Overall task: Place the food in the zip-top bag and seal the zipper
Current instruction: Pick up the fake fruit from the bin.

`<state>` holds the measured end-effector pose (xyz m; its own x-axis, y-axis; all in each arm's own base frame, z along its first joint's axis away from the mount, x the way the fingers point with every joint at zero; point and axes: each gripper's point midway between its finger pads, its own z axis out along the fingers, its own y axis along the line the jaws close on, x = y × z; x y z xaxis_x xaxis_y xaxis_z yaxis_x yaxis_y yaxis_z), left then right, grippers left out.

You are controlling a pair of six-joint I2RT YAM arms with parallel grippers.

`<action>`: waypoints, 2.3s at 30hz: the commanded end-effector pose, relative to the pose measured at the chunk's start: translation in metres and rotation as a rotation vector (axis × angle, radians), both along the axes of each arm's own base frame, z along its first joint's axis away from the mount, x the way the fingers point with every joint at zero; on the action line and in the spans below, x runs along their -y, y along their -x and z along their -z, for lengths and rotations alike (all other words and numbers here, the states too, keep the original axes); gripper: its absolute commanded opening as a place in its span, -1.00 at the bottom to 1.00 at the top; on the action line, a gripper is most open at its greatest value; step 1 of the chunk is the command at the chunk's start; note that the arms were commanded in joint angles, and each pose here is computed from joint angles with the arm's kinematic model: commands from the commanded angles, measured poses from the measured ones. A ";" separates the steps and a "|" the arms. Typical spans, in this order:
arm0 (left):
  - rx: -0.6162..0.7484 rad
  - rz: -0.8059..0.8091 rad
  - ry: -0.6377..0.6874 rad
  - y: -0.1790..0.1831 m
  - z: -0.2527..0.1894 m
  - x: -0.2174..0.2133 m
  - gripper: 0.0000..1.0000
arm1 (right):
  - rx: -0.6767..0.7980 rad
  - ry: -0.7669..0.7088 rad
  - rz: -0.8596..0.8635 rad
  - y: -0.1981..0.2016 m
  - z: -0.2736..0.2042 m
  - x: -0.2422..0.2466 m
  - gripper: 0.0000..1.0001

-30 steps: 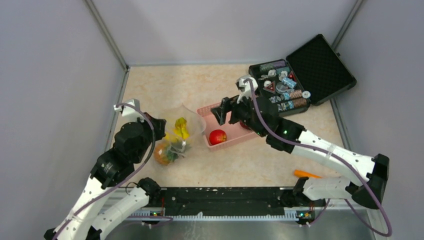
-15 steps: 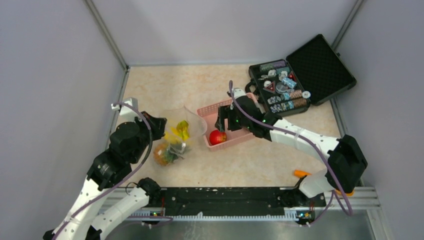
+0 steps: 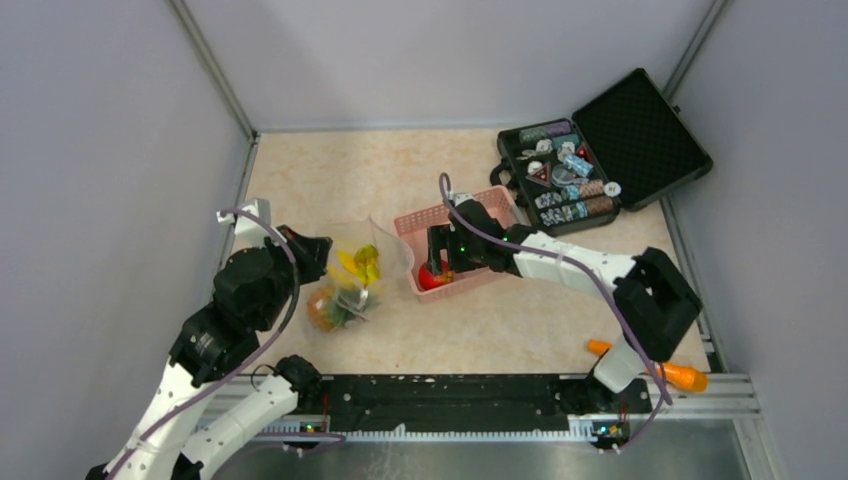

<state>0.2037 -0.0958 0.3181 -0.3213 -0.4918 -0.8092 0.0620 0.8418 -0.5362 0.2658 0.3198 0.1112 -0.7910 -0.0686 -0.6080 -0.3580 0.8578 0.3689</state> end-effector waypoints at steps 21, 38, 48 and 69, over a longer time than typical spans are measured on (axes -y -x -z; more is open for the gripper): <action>0.051 -0.009 0.057 0.003 -0.014 -0.003 -1.00 | 0.011 0.067 0.221 -0.068 0.028 0.034 0.38; 0.034 0.014 0.060 0.000 -0.008 0.006 -1.00 | -0.030 0.066 0.038 -0.059 0.037 0.026 0.69; 0.038 0.009 0.068 0.001 -0.009 0.004 -1.00 | -0.062 0.114 -0.093 -0.061 0.046 0.010 0.34; 0.060 0.054 0.075 0.002 -0.014 0.012 -1.00 | 0.151 -0.284 -0.054 -0.042 -0.054 -0.003 0.07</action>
